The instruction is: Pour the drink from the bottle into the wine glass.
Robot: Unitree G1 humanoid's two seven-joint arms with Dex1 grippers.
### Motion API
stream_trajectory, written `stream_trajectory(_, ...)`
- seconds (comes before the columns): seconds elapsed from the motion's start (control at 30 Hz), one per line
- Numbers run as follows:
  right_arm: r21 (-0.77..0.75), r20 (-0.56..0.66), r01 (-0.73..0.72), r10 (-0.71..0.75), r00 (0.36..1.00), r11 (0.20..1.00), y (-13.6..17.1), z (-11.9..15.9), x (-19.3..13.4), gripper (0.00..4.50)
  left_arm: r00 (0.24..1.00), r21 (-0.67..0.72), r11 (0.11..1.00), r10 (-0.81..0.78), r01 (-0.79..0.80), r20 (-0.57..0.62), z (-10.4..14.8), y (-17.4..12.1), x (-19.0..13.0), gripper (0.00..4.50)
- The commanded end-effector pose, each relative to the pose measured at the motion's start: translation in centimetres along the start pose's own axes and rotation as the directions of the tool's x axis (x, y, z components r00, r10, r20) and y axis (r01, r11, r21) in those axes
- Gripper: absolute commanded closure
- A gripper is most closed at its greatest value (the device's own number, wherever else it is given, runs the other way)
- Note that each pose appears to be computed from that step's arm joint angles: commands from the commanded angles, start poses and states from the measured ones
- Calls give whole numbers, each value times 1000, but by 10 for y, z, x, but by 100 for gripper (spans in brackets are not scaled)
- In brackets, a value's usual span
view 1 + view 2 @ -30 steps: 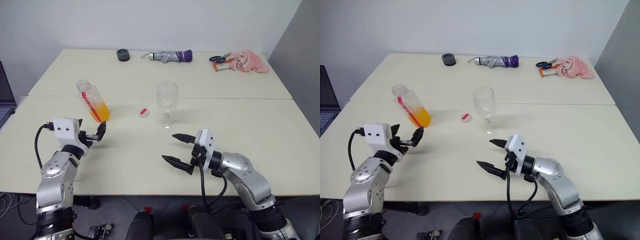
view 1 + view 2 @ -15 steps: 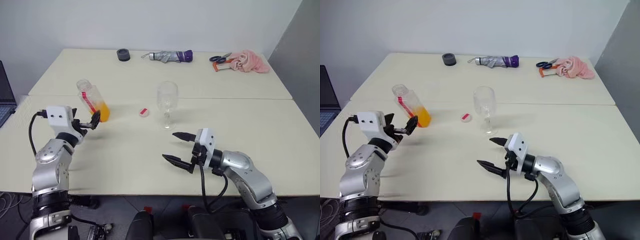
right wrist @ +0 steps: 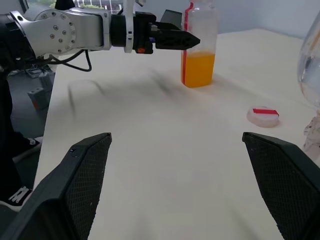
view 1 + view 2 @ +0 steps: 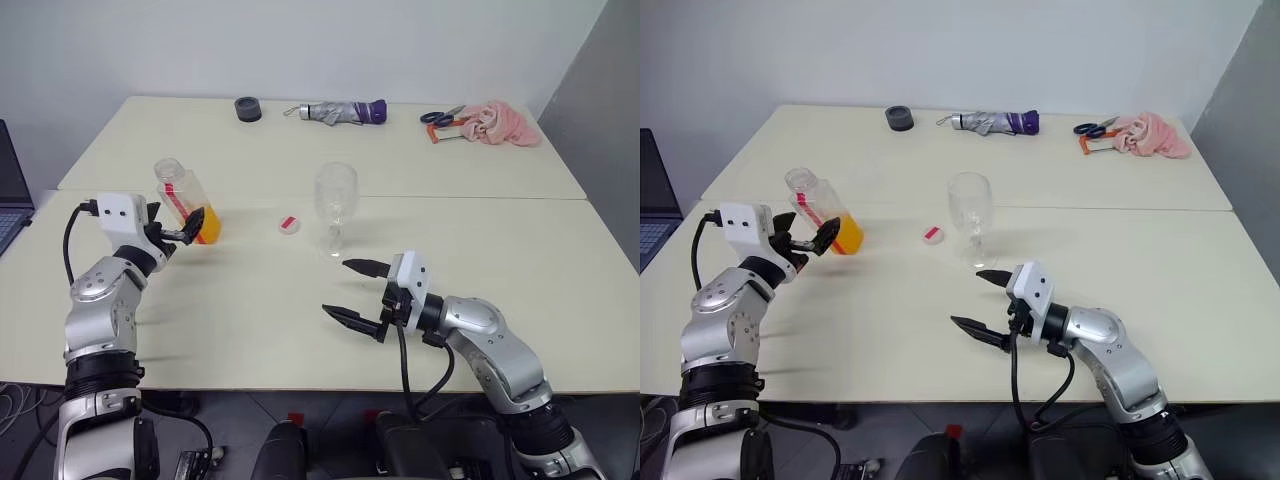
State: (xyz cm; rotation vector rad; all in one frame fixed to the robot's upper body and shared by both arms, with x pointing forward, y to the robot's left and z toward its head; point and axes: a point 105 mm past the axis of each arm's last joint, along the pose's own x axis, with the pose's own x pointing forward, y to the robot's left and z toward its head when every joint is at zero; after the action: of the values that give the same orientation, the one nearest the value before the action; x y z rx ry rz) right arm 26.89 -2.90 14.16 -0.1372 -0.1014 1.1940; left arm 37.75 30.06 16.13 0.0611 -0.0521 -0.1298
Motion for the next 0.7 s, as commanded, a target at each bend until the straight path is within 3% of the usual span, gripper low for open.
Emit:
stream_trajectory(0.03,-42,87,-32,36,996,999,5,27,2,4,999,42,999,-8,6,47,17,2,4,0)
stream_trajectory(0.3,-69,91,-29,35,995,997,-6,37,7,4,998,19,1000,-21,20,54,18,0,11,0)
stream_trajectory(0.4,-73,86,-31,37,996,997,-2,35,6,0,998,20,1000,-20,19,58,19,1,12,62)
stream_trajectory(0.63,-81,82,-29,36,996,996,0,32,5,0,998,14,1000,-23,22,64,20,2,14,264)
stream_trajectory(0.7,-83,82,-26,33,996,996,0,32,5,0,998,13,1000,-24,23,66,20,2,14,281)
